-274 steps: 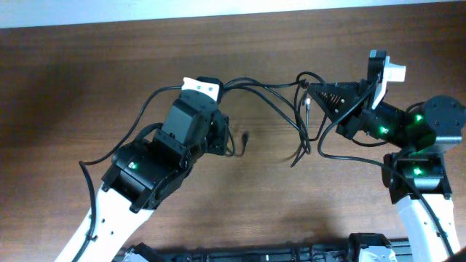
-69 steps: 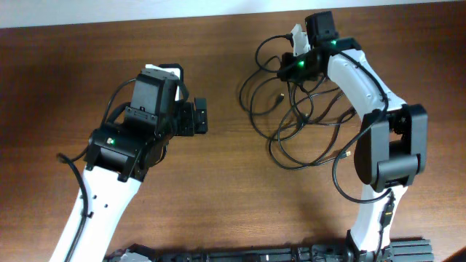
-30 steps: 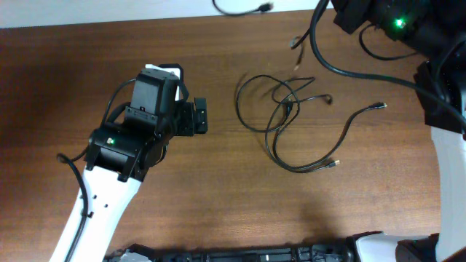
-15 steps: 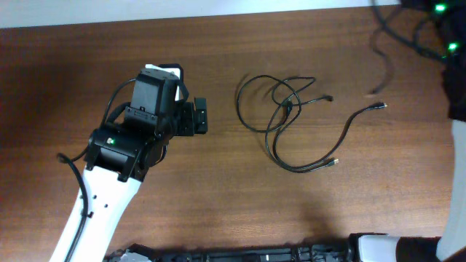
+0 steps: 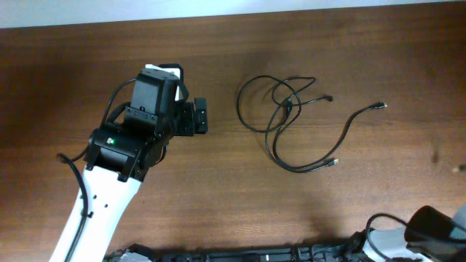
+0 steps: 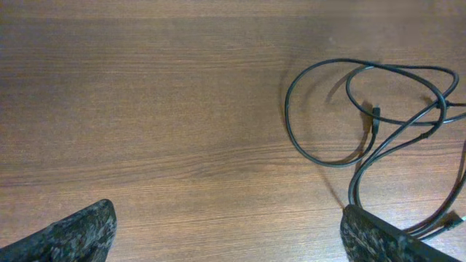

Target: Untangle cables

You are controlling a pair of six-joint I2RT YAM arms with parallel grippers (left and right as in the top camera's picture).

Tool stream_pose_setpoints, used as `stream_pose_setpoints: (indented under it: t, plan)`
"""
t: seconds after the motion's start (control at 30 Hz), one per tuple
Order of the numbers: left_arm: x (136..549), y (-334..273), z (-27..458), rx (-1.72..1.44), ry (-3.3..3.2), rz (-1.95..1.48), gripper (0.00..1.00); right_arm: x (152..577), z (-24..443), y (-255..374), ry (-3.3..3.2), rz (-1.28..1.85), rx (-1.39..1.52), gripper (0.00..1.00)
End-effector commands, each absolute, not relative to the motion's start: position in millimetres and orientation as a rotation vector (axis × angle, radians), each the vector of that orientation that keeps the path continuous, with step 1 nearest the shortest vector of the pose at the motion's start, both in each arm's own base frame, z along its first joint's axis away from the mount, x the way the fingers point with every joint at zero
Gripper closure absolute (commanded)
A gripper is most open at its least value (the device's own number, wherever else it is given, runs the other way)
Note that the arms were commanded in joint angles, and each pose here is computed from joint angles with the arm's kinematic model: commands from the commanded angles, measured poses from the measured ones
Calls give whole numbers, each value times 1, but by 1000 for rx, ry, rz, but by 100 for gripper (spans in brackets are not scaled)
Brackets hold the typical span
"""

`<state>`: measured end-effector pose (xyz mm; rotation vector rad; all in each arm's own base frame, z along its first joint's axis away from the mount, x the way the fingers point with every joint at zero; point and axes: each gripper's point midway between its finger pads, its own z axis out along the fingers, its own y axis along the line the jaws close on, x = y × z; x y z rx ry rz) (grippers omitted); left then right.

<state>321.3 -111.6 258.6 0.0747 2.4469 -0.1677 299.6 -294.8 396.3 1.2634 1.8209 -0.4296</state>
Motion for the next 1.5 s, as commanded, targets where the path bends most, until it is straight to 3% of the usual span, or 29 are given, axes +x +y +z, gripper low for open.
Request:
stream_pose_setpoints:
  t: [0.0,0.23,0.63,0.83,0.93,1.1,1.37,1.47]
  plan:
    - [321,-108,268,49,2422,-167,1,260,384,-319,1702,-345,1519,96]
    - [321,-108,268,49,2421,-167,1,204,348,-359,1666,-393,1739,96]
    - [321,-108,268,49,2421,-167,1,204,235,-397,1827,-231,1980,94]
    - [321,-108,268,49,2422,-167,1,213,197,-399,1897,-151,2036,45]
    - [321,-108,268,49,2421,-167,1,216,194,-399,1904,-128,2036,35]
    - [321,-108,268,49,2421,-167,1,226,194,-393,1915,-40,2006,3]
    - [321,-108,268,49,2421,-167,1,257,200,-372,2034,206,1786,1]
    - [321,-108,268,49,2421,-167,1,287,211,-351,2132,386,1497,1]
